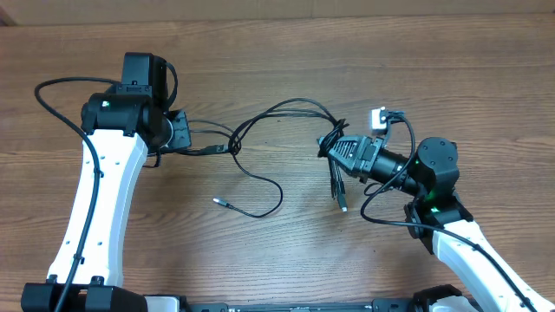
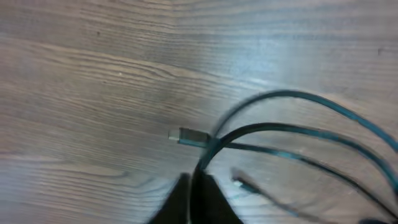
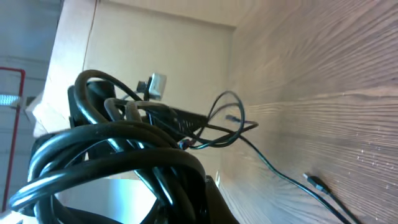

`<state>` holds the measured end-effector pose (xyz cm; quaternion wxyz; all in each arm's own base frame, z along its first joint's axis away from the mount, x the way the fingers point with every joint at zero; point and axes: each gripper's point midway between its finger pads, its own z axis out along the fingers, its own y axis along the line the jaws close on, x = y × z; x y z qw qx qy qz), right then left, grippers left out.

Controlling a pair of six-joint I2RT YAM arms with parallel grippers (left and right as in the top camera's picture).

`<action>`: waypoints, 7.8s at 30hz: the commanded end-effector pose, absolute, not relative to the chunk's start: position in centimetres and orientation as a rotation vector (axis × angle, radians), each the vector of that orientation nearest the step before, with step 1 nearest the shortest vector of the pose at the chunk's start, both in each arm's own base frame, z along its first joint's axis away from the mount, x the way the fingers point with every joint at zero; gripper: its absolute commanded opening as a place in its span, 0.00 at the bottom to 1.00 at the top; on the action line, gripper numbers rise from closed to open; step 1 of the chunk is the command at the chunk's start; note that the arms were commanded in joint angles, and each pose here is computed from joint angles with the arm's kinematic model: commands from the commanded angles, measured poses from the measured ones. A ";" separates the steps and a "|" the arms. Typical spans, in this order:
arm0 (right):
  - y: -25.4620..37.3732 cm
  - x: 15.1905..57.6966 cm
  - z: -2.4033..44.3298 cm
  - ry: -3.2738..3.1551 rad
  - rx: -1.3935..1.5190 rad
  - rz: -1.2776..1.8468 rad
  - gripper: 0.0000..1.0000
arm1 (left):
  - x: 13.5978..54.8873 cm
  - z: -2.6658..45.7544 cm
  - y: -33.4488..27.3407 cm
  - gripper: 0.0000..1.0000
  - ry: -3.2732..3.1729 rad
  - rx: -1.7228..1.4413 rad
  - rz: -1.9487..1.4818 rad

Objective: Untangle cables

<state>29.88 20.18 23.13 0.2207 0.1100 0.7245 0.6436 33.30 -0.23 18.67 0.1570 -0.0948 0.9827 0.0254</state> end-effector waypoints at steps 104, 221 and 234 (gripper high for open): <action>19.6 27.3 32.1 1.688 -0.051 1.947 0.04 | 34.8 25.6 -17.8 0.70 2.550 0.055 -1.046; 13.8 31.7 16.1 2.179 0.523 1.422 0.04 | 33.1 30.8 -18.9 0.04 2.447 -0.195 -1.969; 13.9 31.6 15.9 2.187 0.507 1.416 0.04 | 33.5 31.5 -17.5 0.04 2.486 -0.603 -2.126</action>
